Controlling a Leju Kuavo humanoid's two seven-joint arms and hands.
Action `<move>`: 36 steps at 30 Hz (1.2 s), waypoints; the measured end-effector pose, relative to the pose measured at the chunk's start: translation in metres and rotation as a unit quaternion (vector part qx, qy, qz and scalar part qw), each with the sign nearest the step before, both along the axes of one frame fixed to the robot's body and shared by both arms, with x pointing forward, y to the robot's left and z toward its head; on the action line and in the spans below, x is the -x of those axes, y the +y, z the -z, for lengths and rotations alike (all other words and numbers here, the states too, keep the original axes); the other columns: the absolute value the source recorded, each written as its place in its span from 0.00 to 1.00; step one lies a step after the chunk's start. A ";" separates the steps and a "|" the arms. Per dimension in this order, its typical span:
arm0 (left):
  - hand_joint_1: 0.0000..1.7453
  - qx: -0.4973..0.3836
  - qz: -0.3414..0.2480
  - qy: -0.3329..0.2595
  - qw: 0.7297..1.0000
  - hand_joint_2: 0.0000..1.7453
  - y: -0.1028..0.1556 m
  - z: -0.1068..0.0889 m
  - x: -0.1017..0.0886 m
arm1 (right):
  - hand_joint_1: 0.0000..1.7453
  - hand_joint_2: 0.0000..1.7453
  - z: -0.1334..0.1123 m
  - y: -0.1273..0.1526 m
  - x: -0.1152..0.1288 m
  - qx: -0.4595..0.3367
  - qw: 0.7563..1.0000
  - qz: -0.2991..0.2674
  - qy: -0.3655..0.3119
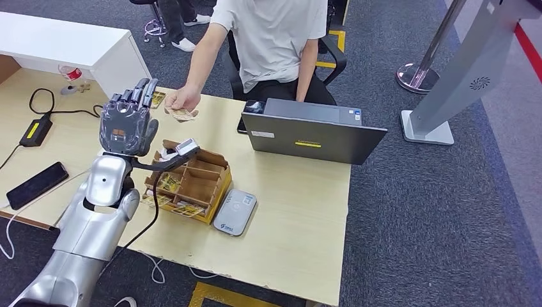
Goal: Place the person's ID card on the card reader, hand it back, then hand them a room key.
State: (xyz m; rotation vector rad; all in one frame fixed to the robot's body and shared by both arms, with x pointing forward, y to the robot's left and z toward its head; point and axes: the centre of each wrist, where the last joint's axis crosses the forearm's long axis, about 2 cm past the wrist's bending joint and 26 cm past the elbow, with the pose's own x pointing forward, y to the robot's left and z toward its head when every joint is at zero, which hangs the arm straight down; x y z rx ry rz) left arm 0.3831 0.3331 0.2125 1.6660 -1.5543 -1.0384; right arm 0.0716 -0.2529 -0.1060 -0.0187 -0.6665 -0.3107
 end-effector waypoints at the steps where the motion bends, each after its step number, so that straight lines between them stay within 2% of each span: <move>1: 0.00 0.001 0.009 -0.004 1.000 1.00 -0.006 0.000 0.002 | 0.00 0.00 0.000 -0.001 0.001 0.000 1.000 0.003 0.001; 5: 0.00 -0.001 0.061 -0.021 0.998 1.00 -0.035 0.000 0.020 | 0.00 0.00 0.002 -0.005 0.008 0.003 1.000 0.017 0.002; 11: 0.00 -0.006 0.139 -0.040 0.989 1.00 -0.073 0.009 0.071 | 0.00 0.00 0.003 -0.008 0.018 0.005 0.999 0.039 0.004; 14: 0.00 -0.004 0.154 -0.047 0.987 1.00 -0.080 0.009 0.084 | 0.00 0.00 0.004 -0.009 0.020 0.006 0.999 0.044 0.004; 20: 0.00 -0.002 0.171 -0.057 0.984 1.00 -0.084 0.007 0.094 | 0.00 0.00 0.004 -0.010 0.021 0.006 0.999 0.053 0.005; 23: 0.00 -0.004 0.186 -0.051 0.981 1.00 -0.086 0.017 0.112 | 0.00 0.00 0.004 -0.010 0.023 0.006 0.998 0.064 0.006; 26: 0.00 -0.005 0.192 -0.007 0.981 1.00 -0.086 0.037 0.137 | 0.00 0.00 0.004 -0.011 0.025 0.006 0.997 0.077 0.008; 29: 0.00 -0.014 0.183 0.078 0.980 1.00 -0.079 0.057 0.155 | 0.00 0.00 0.004 -0.012 0.026 0.007 0.996 0.085 0.006; 32: 0.00 -0.018 0.173 0.146 0.974 1.00 -0.070 0.073 0.164 | 0.00 0.00 0.005 -0.014 0.026 0.008 0.996 0.089 0.005; 36: 0.00 -0.019 0.163 0.202 0.966 1.00 -0.061 0.090 0.168 | 0.00 0.00 0.005 -0.015 0.026 0.010 0.996 0.089 0.005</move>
